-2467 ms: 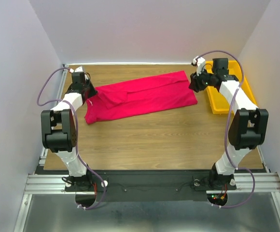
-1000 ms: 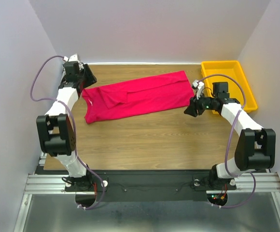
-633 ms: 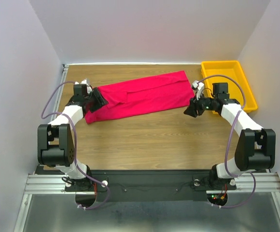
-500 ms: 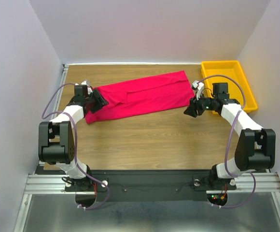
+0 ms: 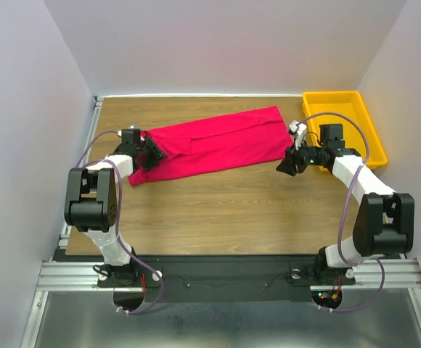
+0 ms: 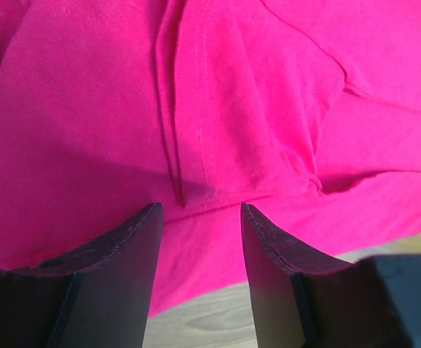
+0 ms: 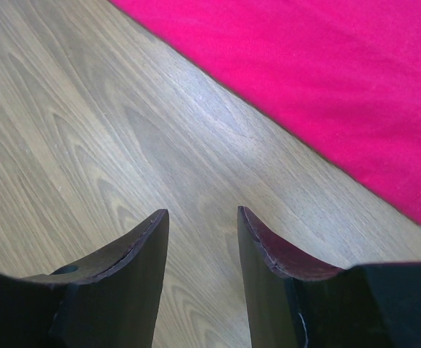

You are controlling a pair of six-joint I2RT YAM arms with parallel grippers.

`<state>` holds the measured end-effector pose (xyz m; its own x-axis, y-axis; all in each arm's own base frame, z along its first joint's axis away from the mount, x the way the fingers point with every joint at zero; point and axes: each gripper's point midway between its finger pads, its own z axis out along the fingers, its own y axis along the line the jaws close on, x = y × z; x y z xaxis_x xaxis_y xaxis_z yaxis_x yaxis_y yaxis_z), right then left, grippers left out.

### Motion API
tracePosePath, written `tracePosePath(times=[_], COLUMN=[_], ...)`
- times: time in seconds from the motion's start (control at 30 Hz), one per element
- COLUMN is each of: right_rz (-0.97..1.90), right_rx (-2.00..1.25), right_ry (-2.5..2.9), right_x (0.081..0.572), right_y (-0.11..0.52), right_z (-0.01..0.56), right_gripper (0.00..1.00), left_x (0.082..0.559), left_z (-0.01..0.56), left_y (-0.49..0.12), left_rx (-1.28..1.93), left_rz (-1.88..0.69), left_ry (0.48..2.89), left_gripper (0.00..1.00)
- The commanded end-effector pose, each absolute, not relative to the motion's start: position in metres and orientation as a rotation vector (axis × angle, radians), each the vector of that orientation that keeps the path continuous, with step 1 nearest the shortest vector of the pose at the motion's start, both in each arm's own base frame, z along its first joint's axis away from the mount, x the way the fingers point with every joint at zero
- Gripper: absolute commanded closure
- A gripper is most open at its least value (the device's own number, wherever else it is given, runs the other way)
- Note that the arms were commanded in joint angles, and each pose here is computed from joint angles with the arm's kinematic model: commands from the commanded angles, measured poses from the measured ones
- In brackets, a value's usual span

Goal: Fold and stack the t-shirts

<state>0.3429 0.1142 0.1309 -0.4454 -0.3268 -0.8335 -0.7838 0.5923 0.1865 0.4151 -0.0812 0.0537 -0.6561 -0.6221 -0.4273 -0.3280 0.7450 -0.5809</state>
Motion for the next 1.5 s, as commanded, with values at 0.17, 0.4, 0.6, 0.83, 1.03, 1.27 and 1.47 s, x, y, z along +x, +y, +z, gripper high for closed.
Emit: tracePosePath(times=[0.17, 0.4, 0.6, 0.83, 1.03, 1.27, 1.47], right_rz=[0.713, 0.711, 0.709, 0.714, 0.713, 0.711, 0.709], right_rx=[-0.902, -0.896, -0.890, -0.888, -0.887, -0.882, -0.878], right_ry=[1.957, 1.956, 1.955, 1.955, 1.956, 1.959, 1.958], right_x=[0.345, 0.345, 0.346, 0.345, 0.346, 0.346, 0.347], right_y=[0.115, 0.113, 0.111, 0.111, 0.110, 0.109, 0.107], right_z=[0.143, 0.144, 0.145, 0.144, 0.144, 0.144, 0.144], right_gripper=[0.52, 0.52, 0.52, 0.52, 0.52, 0.52, 0.52], left_x=[0.450, 0.453, 0.453, 0.442, 0.441, 0.449, 0.451], left_z=[0.070, 0.071, 0.078, 0.077, 0.068, 0.067, 0.062], left_y=[-0.084, -0.087, -0.084, -0.070, -0.074, -0.082, -0.084], left_rx=[-0.751, -0.746, -0.725, -0.706, -0.699, -0.686, -0.686], left_rz=[-0.610, -0.624, -0.596, -0.480, -0.492, -0.509, -0.504], left_ry=[2.235, 2.236, 2.232, 2.265, 2.289, 2.298, 2.311], left_gripper=[0.53, 0.58, 0.57, 0.52, 0.52, 0.54, 0.55])
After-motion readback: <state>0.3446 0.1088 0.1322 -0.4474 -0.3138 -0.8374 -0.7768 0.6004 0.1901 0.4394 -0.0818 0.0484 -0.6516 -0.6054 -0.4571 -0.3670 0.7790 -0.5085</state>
